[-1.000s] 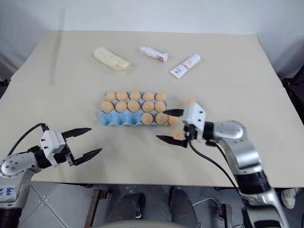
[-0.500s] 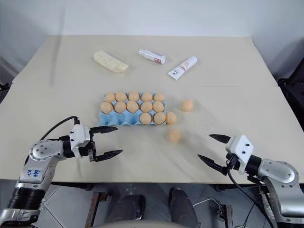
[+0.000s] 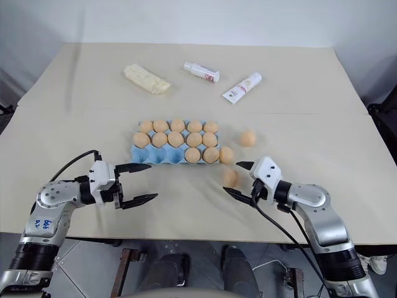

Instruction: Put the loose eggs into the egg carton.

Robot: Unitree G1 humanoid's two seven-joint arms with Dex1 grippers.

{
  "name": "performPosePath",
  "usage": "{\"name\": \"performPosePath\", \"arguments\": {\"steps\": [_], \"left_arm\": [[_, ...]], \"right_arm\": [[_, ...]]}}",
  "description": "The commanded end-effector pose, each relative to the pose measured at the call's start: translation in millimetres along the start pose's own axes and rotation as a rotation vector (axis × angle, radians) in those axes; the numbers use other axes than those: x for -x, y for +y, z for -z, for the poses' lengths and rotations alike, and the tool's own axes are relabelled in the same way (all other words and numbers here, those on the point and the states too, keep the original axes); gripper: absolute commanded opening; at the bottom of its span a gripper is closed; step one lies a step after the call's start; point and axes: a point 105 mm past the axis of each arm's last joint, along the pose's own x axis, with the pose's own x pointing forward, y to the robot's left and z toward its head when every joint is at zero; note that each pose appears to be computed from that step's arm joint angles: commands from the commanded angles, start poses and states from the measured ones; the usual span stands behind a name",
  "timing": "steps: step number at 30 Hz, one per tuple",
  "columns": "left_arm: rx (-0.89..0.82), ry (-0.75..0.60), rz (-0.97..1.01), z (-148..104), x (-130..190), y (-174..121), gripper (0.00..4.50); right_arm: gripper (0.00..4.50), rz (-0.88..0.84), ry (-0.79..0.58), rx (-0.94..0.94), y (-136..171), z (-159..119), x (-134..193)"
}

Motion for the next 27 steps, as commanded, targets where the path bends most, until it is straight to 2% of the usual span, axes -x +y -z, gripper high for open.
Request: {"name": "performPosePath", "arguments": {"steps": [1,4,8,9,17,19,21,27], "left_arm": [[-0.043,-0.008,-0.039,-10.6,9.1,2.9,4.5],[-0.038,-0.002,-0.07,-10.4,14.0,2.8,4.5],[-0.018,0.002,-0.126,-9.0,22.7,2.4,4.5],[-0.011,0.001,-0.144,-8.8,25.0,3.0,4.5],[0.059,0.0,-0.382,-4.2,60.8,18.6,4.5],[0.078,0.029,-0.449,6.6,75.7,19.4,4.5],[0.109,0.049,-0.524,16.6,91.9,17.2,4.5],[0.121,0.033,-0.573,15.3,96.3,11.9,4.5]], "right_arm": [[4.47,-0.002,-0.015,0.007,-1.1,-1.7,-11.6],[3.84,-0.011,-0.047,0.007,-1.7,-4.0,-16.1],[2.46,-0.055,-0.08,0.01,4.2,-10.8,-14.7],[2.34,-0.064,-0.09,0.014,5.7,-13.4,-14.4],[2.3,-0.206,-0.255,0.034,24.2,-75.1,-39.2],[2.3,-0.252,-0.299,0.041,27.9,-92.2,-58.2],[2.3,-0.269,-0.325,0.066,28.2,-111.4,-92.0],[2.3,-0.189,-0.34,0.113,13.7,-122.1,-140.5]]}}
